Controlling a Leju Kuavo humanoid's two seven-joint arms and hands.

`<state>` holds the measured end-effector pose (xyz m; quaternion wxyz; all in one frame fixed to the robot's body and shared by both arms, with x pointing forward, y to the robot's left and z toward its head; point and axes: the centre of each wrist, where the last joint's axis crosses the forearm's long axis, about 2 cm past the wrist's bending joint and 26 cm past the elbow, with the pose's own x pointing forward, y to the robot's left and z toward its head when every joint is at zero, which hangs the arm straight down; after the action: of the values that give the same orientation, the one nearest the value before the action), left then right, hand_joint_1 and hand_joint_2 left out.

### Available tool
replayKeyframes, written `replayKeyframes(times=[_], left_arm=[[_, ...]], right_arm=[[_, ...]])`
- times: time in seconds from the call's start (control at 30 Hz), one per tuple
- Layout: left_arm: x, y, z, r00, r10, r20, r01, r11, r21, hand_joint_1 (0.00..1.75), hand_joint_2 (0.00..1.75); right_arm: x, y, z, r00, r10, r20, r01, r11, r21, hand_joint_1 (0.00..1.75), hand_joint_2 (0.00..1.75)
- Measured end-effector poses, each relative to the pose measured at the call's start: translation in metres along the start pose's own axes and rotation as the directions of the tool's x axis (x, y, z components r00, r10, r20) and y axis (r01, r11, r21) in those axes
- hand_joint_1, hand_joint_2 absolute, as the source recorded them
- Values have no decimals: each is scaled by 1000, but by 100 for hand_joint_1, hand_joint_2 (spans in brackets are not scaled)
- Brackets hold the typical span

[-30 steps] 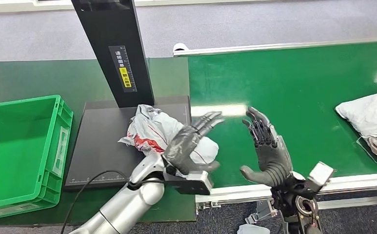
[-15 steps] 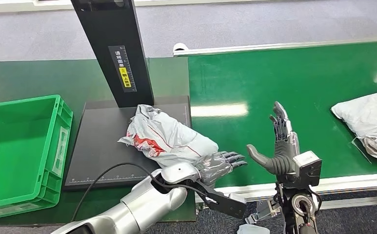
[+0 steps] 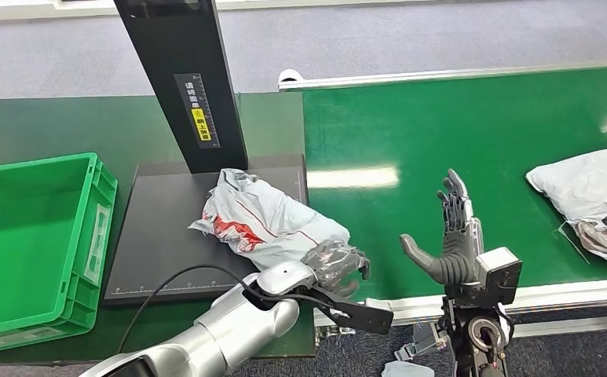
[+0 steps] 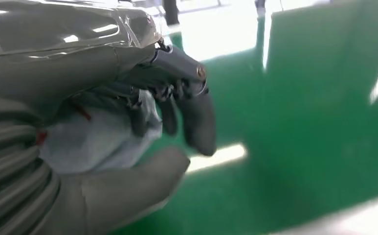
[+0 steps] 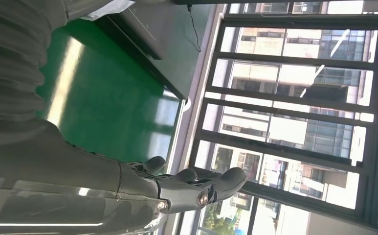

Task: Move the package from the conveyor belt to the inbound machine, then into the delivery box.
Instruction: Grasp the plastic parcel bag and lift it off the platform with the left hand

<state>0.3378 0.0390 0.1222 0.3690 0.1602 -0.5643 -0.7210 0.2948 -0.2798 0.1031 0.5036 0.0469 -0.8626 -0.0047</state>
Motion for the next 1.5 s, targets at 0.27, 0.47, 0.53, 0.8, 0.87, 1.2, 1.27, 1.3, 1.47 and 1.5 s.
replayKeyframes(times=[0.27,0.47,0.53,0.8,0.87,1.2,1.27,1.3,1.47,1.5], left_arm=[[-6,14,3,996,90,24,-93,983,158,175,175],[-6,19,7,987,147,68,-160,949,272,49,175],[-6,28,10,977,181,108,-210,890,405,0,175],[-13,60,23,994,110,-26,-71,785,615,0,175],[-13,61,23,994,108,-31,-67,787,614,0,175],[-41,48,19,953,50,-297,81,907,413,0,175],[-47,45,18,945,-6,-328,115,943,312,0,175],[-50,42,17,944,-37,-329,126,959,252,0,175],[-62,32,14,948,-114,-299,133,990,42,0,175],[-64,32,14,946,-120,-299,133,991,22,0,175]], right_arm=[[3,2,4,1000,-13,1,13,1000,-3,0,175],[3,3,5,1000,-19,0,19,1000,-9,0,175],[4,2,5,1000,-24,-1,24,1000,-18,0,175],[5,-1,5,999,-32,-3,32,999,-36,0,175],[5,-1,5,999,-32,-3,32,999,-36,0,175],[4,-1,7,999,-30,-14,30,999,-19,0,175],[3,-1,8,999,-29,-14,29,999,-15,0,175],[3,-1,8,999,-29,-15,29,999,-14,0,175],[-2,-1,10,999,-29,-32,28,1000,-11,0,175],[-3,-1,10,999,-29,-36,28,1000,-10,0,175]])
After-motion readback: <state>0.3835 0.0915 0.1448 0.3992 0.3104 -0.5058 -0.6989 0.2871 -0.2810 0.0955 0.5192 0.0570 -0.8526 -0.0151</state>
